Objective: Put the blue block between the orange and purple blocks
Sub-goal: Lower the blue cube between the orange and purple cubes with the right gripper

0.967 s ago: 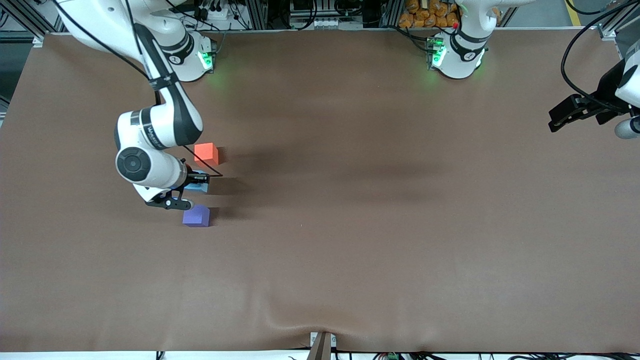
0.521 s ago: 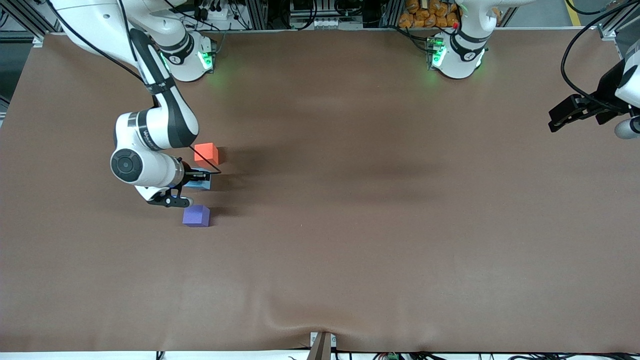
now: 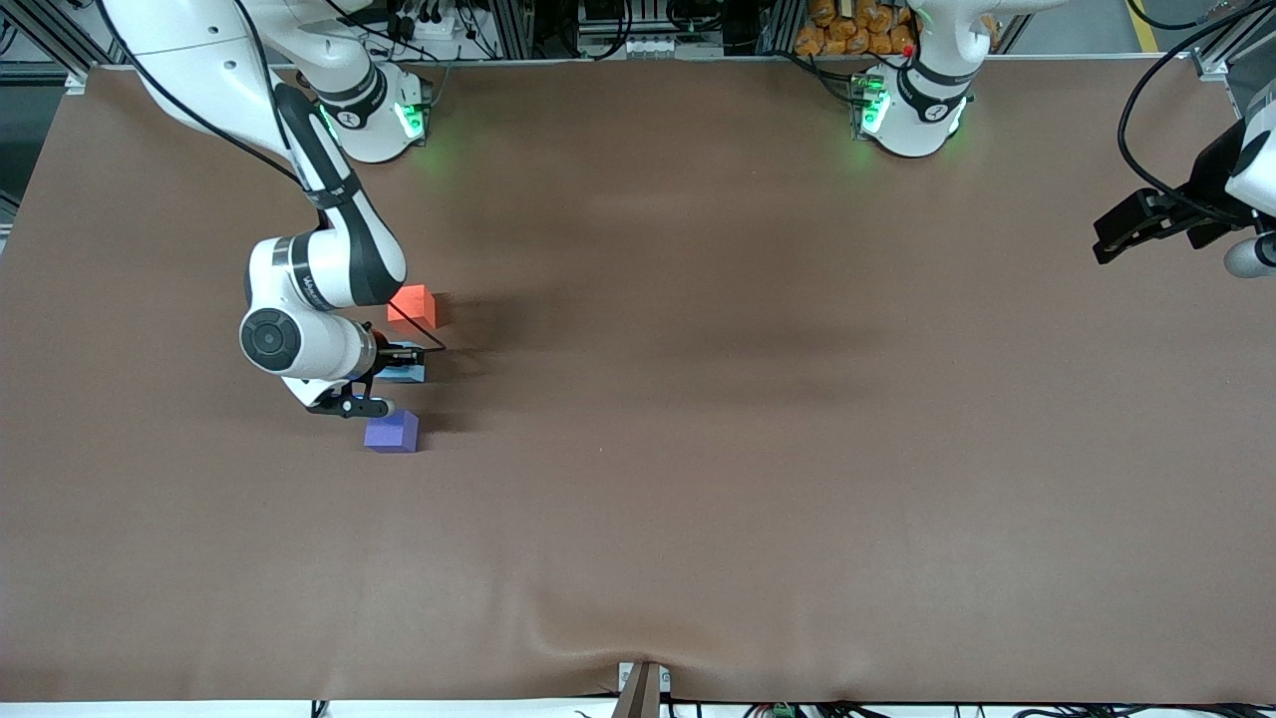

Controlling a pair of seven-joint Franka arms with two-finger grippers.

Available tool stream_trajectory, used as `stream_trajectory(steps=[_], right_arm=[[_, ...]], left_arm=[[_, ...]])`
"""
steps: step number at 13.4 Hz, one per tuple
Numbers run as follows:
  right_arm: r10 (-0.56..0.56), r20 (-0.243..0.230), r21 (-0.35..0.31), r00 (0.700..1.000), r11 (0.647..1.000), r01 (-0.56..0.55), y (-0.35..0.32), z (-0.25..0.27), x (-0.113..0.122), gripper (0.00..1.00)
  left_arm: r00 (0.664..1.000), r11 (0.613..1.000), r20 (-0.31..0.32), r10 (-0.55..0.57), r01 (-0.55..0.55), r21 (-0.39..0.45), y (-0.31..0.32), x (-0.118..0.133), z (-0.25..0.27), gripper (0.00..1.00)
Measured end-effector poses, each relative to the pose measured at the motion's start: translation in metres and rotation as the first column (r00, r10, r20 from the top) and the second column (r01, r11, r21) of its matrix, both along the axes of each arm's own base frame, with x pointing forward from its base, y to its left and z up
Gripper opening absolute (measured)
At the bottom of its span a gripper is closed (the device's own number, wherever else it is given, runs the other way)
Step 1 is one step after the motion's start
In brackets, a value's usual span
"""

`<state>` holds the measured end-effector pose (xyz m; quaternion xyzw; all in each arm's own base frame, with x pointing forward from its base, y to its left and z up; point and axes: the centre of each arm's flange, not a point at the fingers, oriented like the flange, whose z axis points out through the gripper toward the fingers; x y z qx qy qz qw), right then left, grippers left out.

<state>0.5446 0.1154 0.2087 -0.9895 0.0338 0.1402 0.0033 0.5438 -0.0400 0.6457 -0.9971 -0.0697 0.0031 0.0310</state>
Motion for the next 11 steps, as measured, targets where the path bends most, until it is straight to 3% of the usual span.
stream_trajectory(steps=[2,6,11], right_arm=[[0.0,0.005,-0.001,1.0,1.0,0.0,0.0,-0.004,0.0,0.58],[0.0,0.005,0.0,1.0,1.0,0.0,0.0,-0.005,0.001,0.97],[0.007,0.004,0.015,1.0,1.0,-0.007,0.007,0.044,0.025,1.0]], left_arm=[[1.0,1.0,-0.001,0.0,0.0,0.0,0.0,0.0,0.0,1.0],[1.0,1.0,-0.001,0.0,0.0,0.0,0.0,0.0,-0.001,1.0],[1.0,1.0,-0.002,-0.001,0.001,0.0,-0.001,0.0,-0.001,1.0]])
